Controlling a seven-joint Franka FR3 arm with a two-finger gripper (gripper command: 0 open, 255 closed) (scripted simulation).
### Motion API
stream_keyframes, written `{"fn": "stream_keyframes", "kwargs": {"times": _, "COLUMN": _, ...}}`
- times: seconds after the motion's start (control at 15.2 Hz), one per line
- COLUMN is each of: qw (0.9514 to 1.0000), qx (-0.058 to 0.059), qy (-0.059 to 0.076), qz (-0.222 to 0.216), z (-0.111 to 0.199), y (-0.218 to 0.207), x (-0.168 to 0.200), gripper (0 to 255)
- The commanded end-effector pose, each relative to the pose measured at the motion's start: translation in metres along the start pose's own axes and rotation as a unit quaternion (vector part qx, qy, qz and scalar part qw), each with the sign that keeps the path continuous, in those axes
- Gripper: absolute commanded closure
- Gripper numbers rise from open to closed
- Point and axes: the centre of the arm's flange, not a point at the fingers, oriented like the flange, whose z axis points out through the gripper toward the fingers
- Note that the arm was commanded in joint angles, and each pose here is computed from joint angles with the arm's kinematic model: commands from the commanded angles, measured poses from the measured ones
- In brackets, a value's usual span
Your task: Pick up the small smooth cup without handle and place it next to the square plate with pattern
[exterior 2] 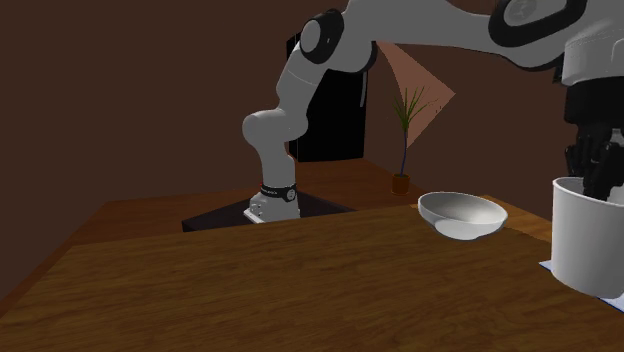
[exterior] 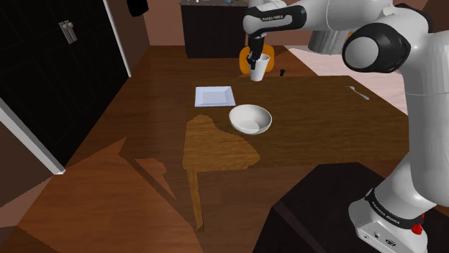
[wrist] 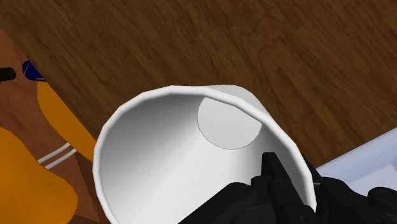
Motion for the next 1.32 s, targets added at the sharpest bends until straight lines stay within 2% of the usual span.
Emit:
{"fn": "stream_keyframes", "kwargs": {"times": 0.0, "qw": 1.0000, "qx": 0.000, "qy": 0.000, "qz": 0.000, "z": 0.010, "y": -0.001, "x": -0.001, "gripper": 255}}
{"fn": "stream_keyframes", "kwargs": {"times": 1.06, "qw": 1.0000, "qx": 0.000, "qy": 0.000, "qz": 0.000, "z": 0.091, "y": -0.020, "x": -0.006, "gripper": 255}}
{"fn": "stream_keyframes", "kwargs": {"times": 1.25, "qw": 1.0000, "qx": 0.000, "qy": 0.000, "qz": 0.000, "z": 0.091, "y": -0.020, "x": -0.006, "gripper": 255}}
